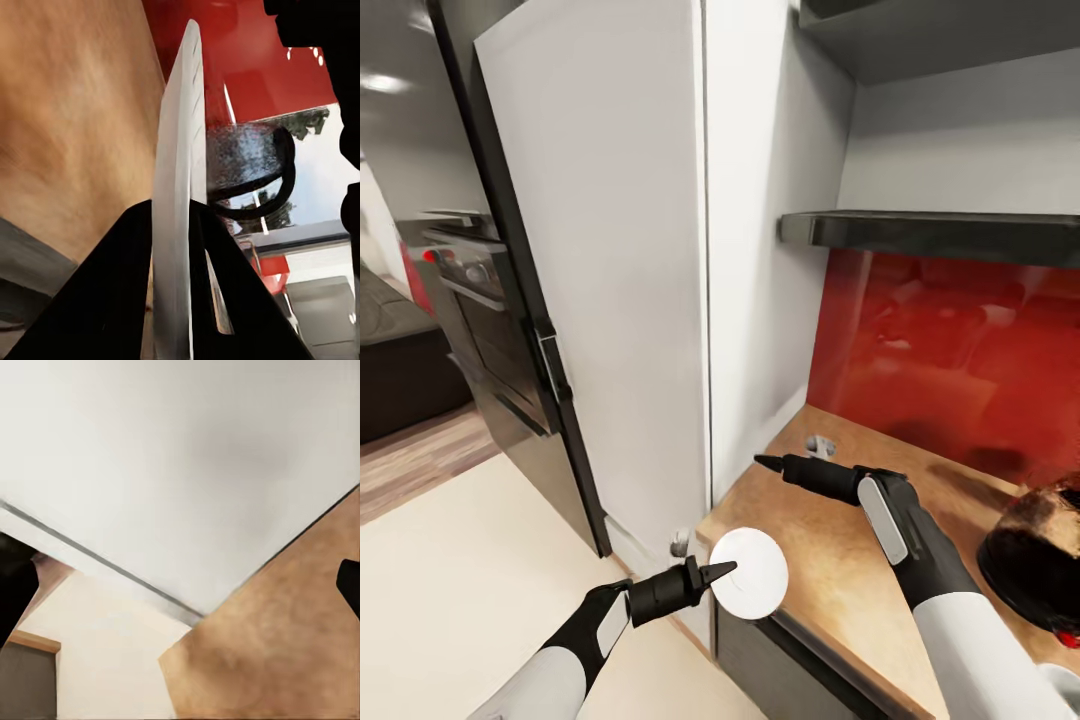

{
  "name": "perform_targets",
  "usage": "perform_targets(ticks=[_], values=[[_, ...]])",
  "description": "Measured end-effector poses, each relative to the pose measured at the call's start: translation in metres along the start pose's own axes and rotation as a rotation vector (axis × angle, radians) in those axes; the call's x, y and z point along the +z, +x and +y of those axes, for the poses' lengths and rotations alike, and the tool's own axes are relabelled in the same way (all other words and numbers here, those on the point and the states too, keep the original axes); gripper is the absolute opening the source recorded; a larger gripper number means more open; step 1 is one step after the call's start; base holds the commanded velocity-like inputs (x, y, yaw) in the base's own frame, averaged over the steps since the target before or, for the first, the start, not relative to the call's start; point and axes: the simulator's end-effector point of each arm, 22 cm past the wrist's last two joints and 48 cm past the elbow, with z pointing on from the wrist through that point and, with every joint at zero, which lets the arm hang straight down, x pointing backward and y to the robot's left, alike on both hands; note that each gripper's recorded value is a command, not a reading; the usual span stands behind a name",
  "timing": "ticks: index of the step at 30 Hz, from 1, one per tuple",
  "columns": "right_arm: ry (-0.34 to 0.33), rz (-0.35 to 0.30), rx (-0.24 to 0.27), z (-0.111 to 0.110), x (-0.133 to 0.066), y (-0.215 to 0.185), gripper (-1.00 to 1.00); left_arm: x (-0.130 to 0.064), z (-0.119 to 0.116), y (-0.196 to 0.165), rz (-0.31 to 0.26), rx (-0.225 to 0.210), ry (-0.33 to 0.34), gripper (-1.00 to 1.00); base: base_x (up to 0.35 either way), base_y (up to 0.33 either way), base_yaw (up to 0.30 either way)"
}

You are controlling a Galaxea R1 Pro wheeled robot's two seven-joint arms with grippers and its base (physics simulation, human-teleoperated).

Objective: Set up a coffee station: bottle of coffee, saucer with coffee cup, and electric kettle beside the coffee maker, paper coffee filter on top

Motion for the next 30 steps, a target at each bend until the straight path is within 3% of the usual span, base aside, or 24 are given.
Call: perform_targets(ticks=[10, 17, 30], values=[[-0.003, -0.003, -0.002, 0.001, -0.001, -0.002, 1.0, -0.002, 0.0, -0.003, -0.007, 0.002, 0.001, -1.0, -0.335, 0.117, 0.0], [-0.008, -0.041, -0.023, 0.006, -0.008, -0.018, 1.0, -0.005, 0.003, -0.003, -0.008, 0.003, -0.007, -1.0, -0.335, 0.151, -0.022], [-0.007, -0.037, -0.028, 0.006, -0.009, -0.017, 1.0, -0.006, 0.002, -0.003, -0.008, 0.002, -0.004, -1.0, -0.272, 0.179, -0.002]])
